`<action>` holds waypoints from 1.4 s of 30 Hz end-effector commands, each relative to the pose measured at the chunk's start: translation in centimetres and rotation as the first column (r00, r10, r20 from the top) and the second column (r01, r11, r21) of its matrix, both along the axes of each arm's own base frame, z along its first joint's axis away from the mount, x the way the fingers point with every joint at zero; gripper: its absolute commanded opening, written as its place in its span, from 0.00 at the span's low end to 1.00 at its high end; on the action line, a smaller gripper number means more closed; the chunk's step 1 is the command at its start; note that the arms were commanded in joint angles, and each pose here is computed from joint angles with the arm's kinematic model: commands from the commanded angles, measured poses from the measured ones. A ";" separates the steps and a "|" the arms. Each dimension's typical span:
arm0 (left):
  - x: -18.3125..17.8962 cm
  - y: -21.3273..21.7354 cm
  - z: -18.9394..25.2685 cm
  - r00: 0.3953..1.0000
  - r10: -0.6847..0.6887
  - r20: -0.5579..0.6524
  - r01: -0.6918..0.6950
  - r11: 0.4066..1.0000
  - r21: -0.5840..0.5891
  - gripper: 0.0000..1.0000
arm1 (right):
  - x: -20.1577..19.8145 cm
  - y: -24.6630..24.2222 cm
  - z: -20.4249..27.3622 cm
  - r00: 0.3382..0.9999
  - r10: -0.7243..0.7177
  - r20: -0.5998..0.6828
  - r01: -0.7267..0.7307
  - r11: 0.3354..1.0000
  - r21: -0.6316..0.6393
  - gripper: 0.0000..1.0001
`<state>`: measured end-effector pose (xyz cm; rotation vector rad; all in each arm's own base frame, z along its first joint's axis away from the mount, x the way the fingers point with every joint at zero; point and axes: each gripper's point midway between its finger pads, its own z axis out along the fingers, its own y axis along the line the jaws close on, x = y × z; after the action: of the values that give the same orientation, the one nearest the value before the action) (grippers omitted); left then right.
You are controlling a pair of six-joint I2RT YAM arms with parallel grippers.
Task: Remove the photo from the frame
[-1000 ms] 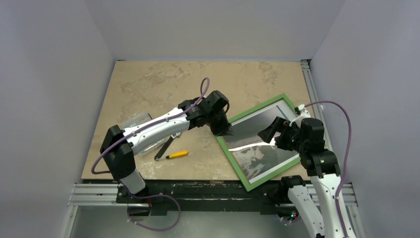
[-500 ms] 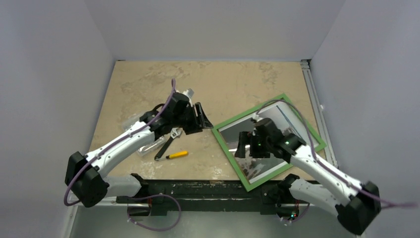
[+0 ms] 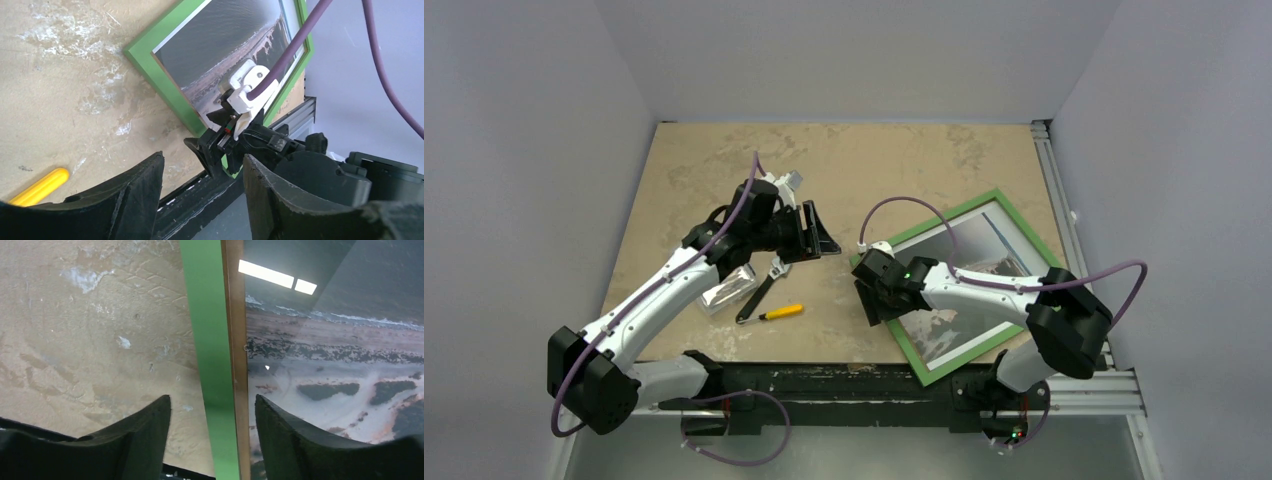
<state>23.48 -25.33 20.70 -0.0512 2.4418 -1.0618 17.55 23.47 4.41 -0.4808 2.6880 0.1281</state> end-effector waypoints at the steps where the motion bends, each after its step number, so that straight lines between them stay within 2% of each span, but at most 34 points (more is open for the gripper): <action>1: 0.0 0.5 1.3 0.998 -0.044 0.051 0.045 0.998 -0.037 0.58 | 1.7 1.7 0.4 0.997 0.021 0.076 -0.023 0.999 0.024 0.55; 5: 0.4 0.6 1.2 0.998 -0.046 0.048 0.048 0.998 -0.047 0.58 | 1.5 2.0 -0.5 0.997 0.030 0.071 -0.031 1.000 0.007 0.39; 10: 0.8 0.5 1.1 0.998 -0.043 0.037 0.045 0.997 -0.066 0.57 | 1.5 2.7 0.2 0.996 0.036 0.081 -0.040 0.998 0.054 0.27; 15: 0.6 0.7 1.3 0.999 -0.037 0.034 0.039 0.996 -0.080 0.57 | 1.4 3.6 2.4 0.992 0.055 0.111 -0.070 0.988 0.140 0.00; 24: 0.4 1.7 2.4 0.998 -0.010 0.061 0.015 0.996 -0.090 0.57 | 2.4 3.5 9.9 0.971 0.092 0.221 -0.142 0.965 0.222 0.00; 29: 0.4 2.1 2.7 0.998 0.029 0.052 -0.023 0.993 -0.116 0.57 | 4.4 3.6 12.5 0.951 0.140 0.276 -0.192 0.966 0.171 0.00; 33: 0.5 3.7 4.1 0.992 0.089 0.085 -0.077 0.988 -0.136 0.55 | 6.8 4.6 13.9 0.931 0.207 0.299 -0.239 0.968 0.072 0.00; 37: 0.6 6.6 6.4 0.973 0.148 0.177 -0.141 0.989 -0.054 0.55 | 10.0 6.6 14.0 0.914 0.252 0.317 -0.265 0.964 -0.003 0.00; 42: 0.5 10.5 9.8 0.931 0.216 0.293 -0.251 0.964 0.086 0.55 | 14.3 11.5 13.1 0.897 0.257 0.360 -0.281 0.959 0.017 0.00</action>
<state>23.99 -18.16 26.87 -0.1748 2.2549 -0.9657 27.77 32.63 16.09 -0.7428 2.3641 0.2476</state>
